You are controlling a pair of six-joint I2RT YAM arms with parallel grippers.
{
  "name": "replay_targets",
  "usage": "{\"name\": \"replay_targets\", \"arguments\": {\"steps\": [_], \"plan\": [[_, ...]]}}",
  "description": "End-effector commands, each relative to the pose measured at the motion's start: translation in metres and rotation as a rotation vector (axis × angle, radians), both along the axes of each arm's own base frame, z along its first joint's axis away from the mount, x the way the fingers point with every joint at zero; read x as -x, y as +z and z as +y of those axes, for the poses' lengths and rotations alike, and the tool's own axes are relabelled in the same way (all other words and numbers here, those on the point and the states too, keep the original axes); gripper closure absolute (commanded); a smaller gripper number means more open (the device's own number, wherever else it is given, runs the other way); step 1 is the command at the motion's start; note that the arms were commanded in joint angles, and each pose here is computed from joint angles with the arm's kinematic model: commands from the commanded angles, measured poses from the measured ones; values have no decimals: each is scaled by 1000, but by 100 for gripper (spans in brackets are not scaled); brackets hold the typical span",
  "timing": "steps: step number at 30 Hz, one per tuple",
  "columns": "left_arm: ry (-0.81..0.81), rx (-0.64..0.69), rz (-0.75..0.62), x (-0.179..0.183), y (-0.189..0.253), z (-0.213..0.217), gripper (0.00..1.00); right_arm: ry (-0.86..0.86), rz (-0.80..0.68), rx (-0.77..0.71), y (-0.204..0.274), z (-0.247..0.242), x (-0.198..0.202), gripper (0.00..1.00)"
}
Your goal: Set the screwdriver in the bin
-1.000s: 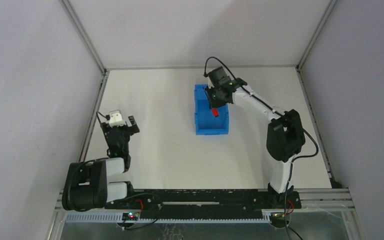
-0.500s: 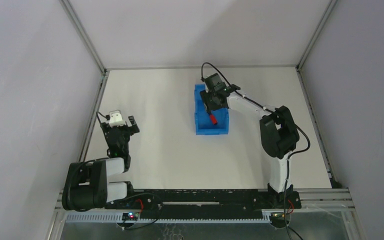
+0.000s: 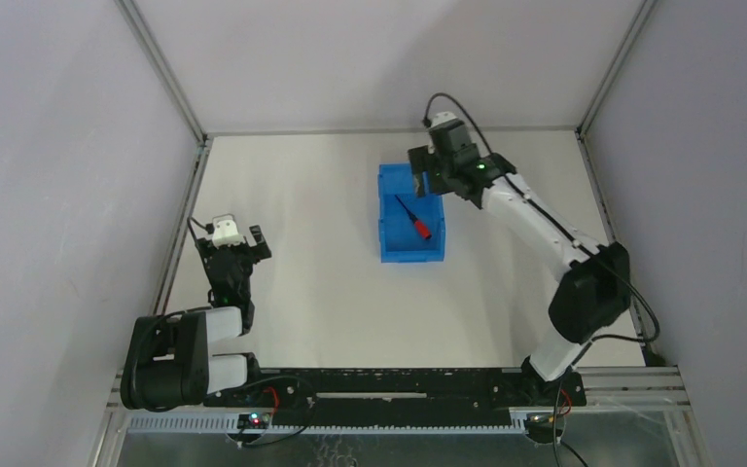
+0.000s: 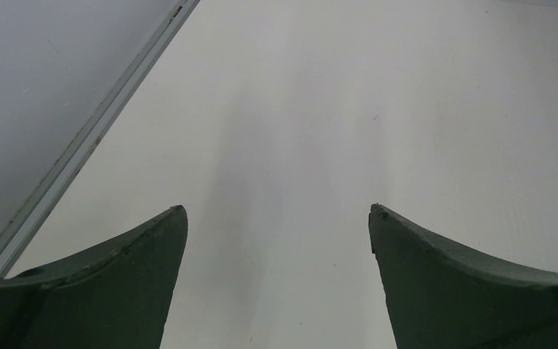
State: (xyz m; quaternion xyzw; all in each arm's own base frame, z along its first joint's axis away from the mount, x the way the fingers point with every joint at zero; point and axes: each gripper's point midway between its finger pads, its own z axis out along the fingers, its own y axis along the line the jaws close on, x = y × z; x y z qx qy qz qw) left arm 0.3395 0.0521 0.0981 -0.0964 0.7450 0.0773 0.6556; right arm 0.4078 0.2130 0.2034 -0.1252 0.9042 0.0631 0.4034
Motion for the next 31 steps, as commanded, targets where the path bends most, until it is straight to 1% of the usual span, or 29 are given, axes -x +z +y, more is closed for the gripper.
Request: {"name": "replay_targets", "arguments": {"steps": [1, 2, 3, 4, 9, 13, 18, 26, 31], "plan": [[-4, -14, -117, -14, 36, 0, 0, -167, -1, 11, 13, -72, 2, 14], [-4, -13, -117, -14, 37, 0, 0, -194, 9, 1, 13, -88, 2, 11], [-5, -13, -117, -14, 36, 0, 0, -220, 16, -5, 13, -103, 2, 4], [-5, -13, -117, -14, 37, 0, 0, -251, 22, -11, 12, -121, 1, 1], [-5, -13, -118, -14, 37, 0, 0, -429, 33, -1, 5, -206, 1, 0], [-4, -13, -118, -14, 37, 0, 0, -494, 44, 2, 0, -243, 1, 0], [-5, -13, -117, -14, 37, 0, 0, -534, 16, 48, 0, -258, -2, 1], [-4, -13, -118, -14, 37, 0, 0, -577, -36, 25, 8, -261, -3, 0], [-5, -13, -117, -14, 37, 0, 0, -561, -87, -23, 19, -255, -4, 0]]}}
